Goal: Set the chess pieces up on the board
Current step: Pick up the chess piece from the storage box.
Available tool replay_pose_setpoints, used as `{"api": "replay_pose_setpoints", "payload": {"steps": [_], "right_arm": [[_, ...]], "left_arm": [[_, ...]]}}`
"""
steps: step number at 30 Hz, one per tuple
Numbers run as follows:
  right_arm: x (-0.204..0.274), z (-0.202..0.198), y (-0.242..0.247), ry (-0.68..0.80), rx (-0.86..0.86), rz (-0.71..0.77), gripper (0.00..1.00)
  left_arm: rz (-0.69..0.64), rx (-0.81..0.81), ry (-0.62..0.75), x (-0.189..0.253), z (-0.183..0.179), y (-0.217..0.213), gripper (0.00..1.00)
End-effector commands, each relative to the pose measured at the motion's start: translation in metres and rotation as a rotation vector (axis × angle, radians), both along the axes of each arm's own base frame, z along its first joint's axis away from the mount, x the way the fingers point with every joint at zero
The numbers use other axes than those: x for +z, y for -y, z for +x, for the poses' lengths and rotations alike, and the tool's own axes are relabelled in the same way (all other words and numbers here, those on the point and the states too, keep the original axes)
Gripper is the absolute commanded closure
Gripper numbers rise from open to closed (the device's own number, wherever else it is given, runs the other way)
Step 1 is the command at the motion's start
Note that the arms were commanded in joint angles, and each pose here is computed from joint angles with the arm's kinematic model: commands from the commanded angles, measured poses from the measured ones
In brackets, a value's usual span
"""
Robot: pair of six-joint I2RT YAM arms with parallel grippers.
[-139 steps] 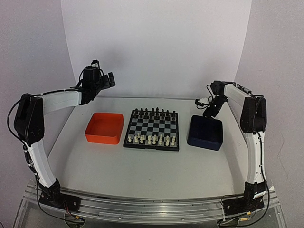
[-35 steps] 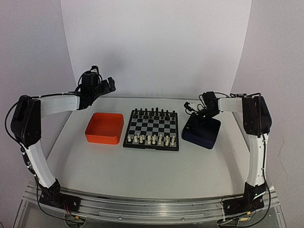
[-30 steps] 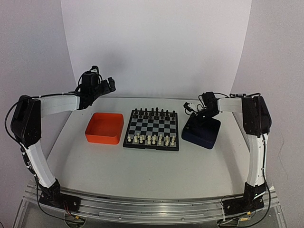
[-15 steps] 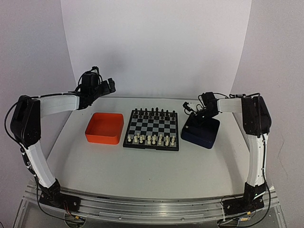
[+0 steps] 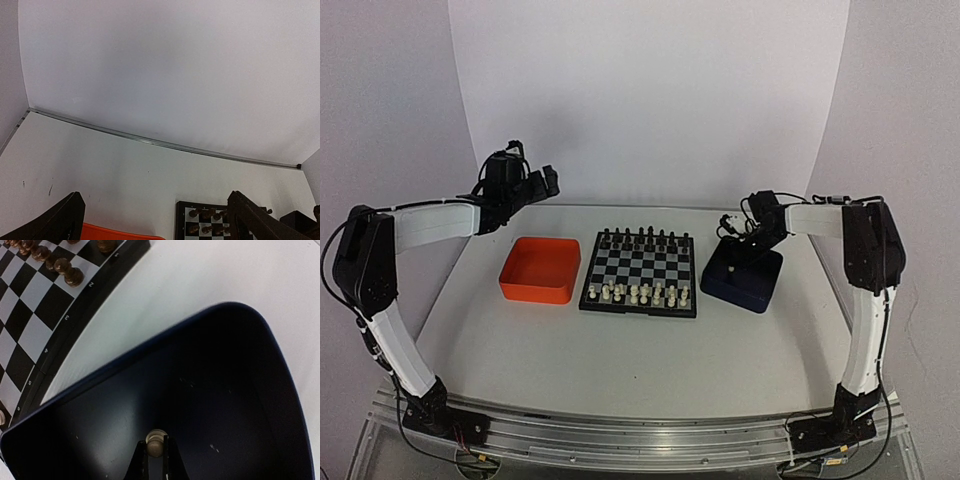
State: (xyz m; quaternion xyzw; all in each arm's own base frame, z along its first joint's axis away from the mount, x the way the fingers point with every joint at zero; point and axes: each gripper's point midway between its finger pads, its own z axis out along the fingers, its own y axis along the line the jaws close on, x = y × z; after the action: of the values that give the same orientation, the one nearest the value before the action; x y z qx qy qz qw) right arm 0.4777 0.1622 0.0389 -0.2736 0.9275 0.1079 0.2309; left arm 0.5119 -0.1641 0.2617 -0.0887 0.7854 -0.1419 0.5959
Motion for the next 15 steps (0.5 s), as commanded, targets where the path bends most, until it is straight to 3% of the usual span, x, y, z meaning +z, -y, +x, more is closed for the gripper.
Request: {"api": "replay_pose_setpoints", "payload": {"steps": [1, 5, 8, 11, 15], "right_arm": [[0.06, -0.003, 0.014, 0.104, -0.098, -0.065, 1.0], [0.109, -0.001, -0.024, 0.231, 0.005, -0.051, 1.0], [0.132, -0.007, -0.076, 0.264, 0.118, 0.056, 1.0], [0.137, -0.019, -0.141, 0.25, 0.246, 0.161, 1.0], [0.129, -0.042, -0.222, 0.294, 0.469, 0.173, 1.0]], "left_arm": [[-0.014, -0.009, 0.064, 0.03, -0.012, -0.006, 0.0], [-0.013, -0.025, 0.051, 0.028, -0.018, -0.005, 0.0], [-0.017, -0.041, 0.039, 0.02, -0.025, -0.005, 0.0], [-0.027, -0.063, 0.018, 0.009, -0.03, -0.003, 0.0], [-0.047, -0.071, 0.001, -0.003, -0.04, -0.004, 0.0]]}}
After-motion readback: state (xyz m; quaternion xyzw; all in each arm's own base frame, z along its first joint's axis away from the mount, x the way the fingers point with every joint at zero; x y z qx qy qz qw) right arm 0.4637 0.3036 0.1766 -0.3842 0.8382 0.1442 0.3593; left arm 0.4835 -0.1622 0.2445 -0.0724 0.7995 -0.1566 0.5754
